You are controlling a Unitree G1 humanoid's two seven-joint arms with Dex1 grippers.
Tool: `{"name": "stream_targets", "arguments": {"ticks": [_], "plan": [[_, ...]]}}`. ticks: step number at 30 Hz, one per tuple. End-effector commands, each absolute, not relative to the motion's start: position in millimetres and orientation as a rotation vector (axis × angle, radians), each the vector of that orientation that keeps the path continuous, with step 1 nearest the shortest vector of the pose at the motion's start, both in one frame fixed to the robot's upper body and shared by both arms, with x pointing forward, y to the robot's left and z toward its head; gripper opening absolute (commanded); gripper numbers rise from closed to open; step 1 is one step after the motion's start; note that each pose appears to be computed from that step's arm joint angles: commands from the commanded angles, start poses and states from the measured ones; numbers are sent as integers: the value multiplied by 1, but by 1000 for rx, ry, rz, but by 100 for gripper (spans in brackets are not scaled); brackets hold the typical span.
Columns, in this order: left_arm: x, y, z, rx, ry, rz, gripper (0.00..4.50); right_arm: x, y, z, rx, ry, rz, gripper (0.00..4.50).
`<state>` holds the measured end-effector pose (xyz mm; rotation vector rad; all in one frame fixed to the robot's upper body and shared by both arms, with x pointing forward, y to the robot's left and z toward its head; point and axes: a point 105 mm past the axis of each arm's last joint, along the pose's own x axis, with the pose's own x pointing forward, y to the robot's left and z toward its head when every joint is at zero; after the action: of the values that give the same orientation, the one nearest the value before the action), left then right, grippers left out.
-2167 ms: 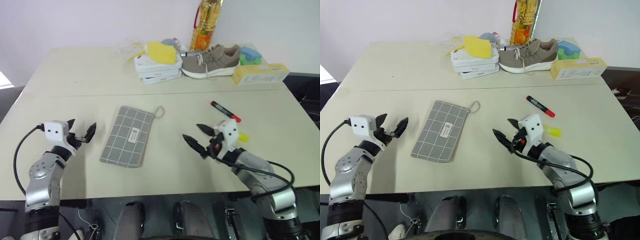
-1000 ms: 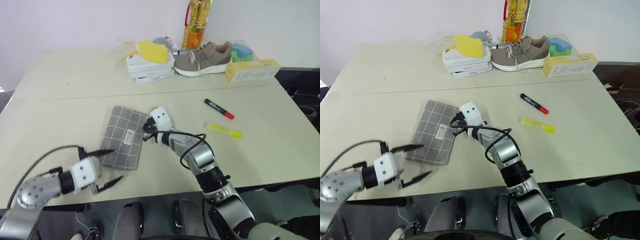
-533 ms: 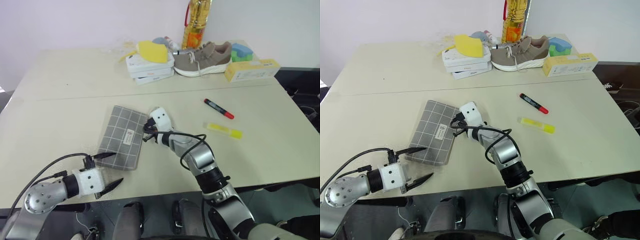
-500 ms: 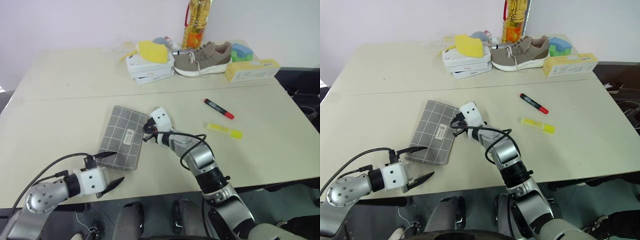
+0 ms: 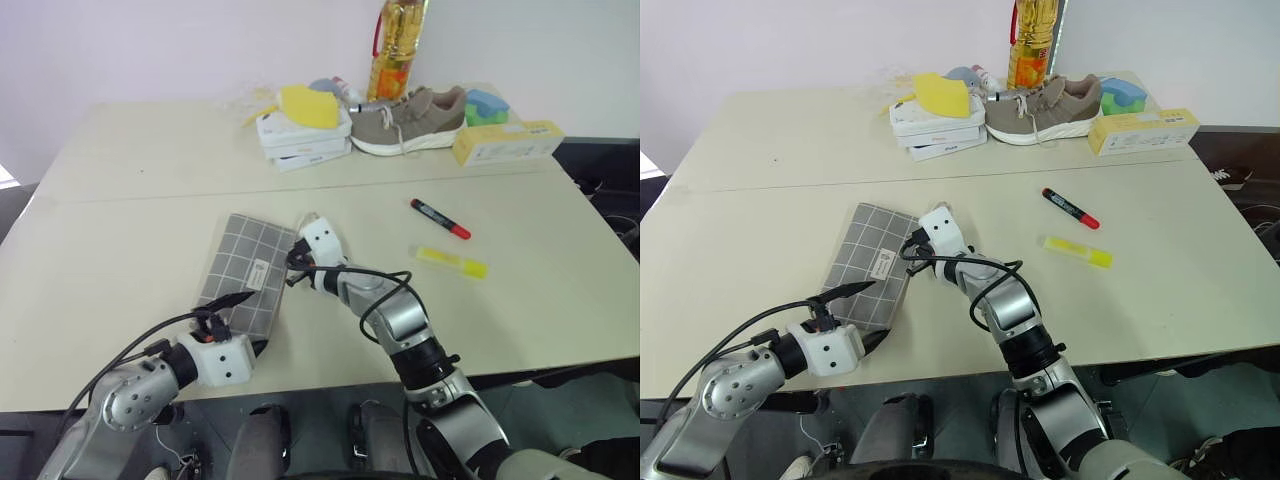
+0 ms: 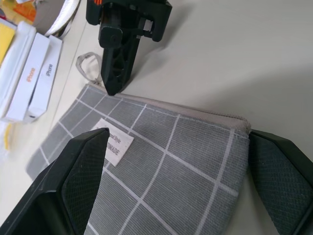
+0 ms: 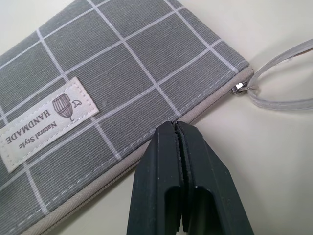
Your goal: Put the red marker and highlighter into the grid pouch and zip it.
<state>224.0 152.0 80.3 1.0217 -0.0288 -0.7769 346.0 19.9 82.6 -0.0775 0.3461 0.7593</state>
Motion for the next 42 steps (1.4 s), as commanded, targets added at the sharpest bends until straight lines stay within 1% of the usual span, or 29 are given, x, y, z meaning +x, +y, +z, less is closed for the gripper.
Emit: {"name": "stream_targets", "arguments": {"ticks": [1,7,8,9,18,22,26,32,39,41,42], "plan": [[226,176,54,1059,140,-713,364,342,30,87,-67,328,791,0],[234,179,61,1046,119,-659,57,342,30,87,-72,329,792,0],[235,179,62,1042,112,-654,12,342,30,87,-72,330,793,0],[236,178,63,1037,103,-652,5,342,30,86,-73,330,792,0],[244,177,75,1015,25,-603,5,343,28,86,-75,327,782,0],[249,176,84,978,-32,-566,5,349,24,94,-67,284,746,0],[247,168,87,965,-71,-600,5,354,21,102,-51,247,730,0],[245,163,88,941,-99,-611,5,353,24,109,-71,200,751,0],[240,153,97,884,-166,-663,5,356,21,129,-81,108,758,0],[237,148,104,822,-199,-679,5,354,15,134,-109,83,775,0],[237,148,107,795,-210,-681,5,353,10,136,-165,58,779,0]]}}
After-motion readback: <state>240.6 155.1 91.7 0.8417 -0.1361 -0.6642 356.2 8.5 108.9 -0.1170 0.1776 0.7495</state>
